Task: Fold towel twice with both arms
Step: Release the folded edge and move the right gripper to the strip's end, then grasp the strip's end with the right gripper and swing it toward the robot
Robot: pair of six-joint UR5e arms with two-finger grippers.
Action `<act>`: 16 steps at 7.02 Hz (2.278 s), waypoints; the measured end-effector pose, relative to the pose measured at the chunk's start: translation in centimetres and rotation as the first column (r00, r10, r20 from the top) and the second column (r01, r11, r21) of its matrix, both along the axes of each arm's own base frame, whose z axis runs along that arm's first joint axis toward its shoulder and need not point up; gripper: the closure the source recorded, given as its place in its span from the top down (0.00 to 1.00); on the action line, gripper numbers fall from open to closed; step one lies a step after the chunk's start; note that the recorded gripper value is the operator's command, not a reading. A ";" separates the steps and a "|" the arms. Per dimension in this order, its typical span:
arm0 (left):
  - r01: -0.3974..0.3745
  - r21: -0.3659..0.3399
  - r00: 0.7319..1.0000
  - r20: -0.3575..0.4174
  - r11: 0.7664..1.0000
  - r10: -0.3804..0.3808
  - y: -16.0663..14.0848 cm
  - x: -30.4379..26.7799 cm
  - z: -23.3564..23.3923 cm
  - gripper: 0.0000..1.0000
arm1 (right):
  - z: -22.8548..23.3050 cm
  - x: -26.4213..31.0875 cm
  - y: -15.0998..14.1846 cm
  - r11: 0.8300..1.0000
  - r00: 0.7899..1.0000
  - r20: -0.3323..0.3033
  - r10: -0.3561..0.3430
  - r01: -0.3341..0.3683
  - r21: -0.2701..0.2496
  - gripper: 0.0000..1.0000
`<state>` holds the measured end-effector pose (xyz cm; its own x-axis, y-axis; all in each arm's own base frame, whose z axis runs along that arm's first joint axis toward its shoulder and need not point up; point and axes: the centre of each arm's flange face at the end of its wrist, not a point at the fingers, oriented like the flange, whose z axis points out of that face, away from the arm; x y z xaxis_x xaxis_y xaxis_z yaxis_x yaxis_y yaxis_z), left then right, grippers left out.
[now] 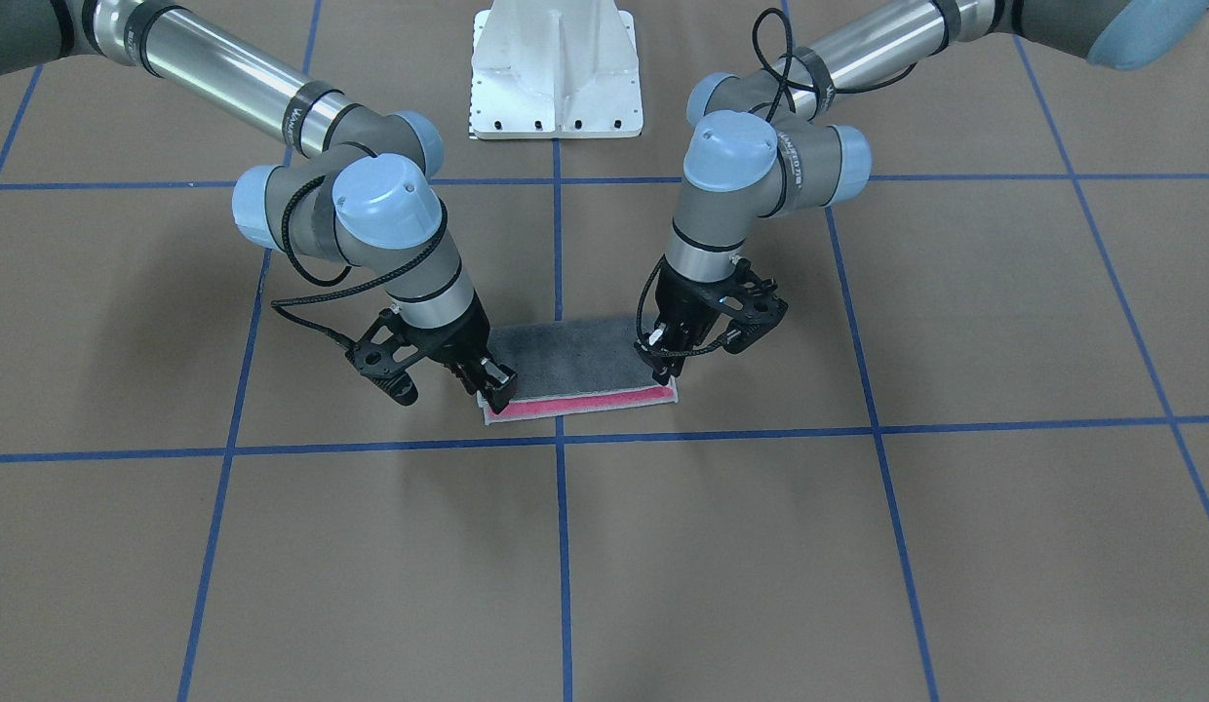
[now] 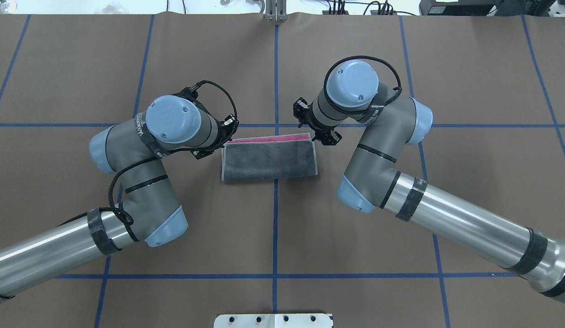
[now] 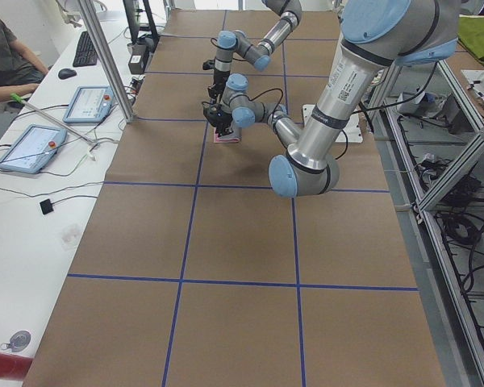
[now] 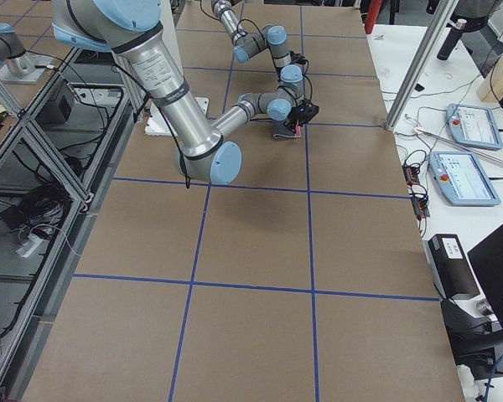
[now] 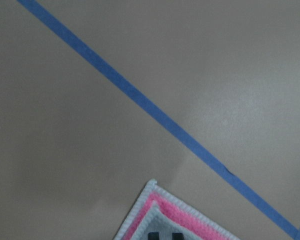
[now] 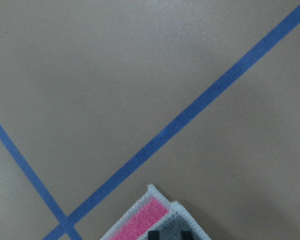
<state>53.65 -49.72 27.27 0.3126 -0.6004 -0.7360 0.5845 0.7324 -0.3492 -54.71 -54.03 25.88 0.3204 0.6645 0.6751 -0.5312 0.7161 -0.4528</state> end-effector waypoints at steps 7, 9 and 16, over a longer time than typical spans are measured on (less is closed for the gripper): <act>-0.039 -0.038 0.999 -0.039 0.999 0.037 0.0 -1.3 -1.0 1.00 | 1.4 2.5 6.6 0.998 0.997 0.077 -0.029 0.033 -0.051 0.93; -0.039 -0.037 0.998 -0.041 0.999 0.037 0.0 -1.3 -1.1 1.00 | 3.0 0.7 9.3 0.994 0.998 0.065 -0.012 0.019 -0.110 0.90; -0.039 -0.039 0.999 -0.039 0.998 0.038 0.1 -1.4 -0.8 1.00 | 4.8 -0.8 9.2 0.991 0.994 0.101 0.038 -0.024 -0.131 0.28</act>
<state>52.26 -49.61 26.43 0.3085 -0.6176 -0.7235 0.5419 0.7392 -0.3999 -55.48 -44.88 30.67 0.2317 0.7570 0.6109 -0.4978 0.6318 -0.5941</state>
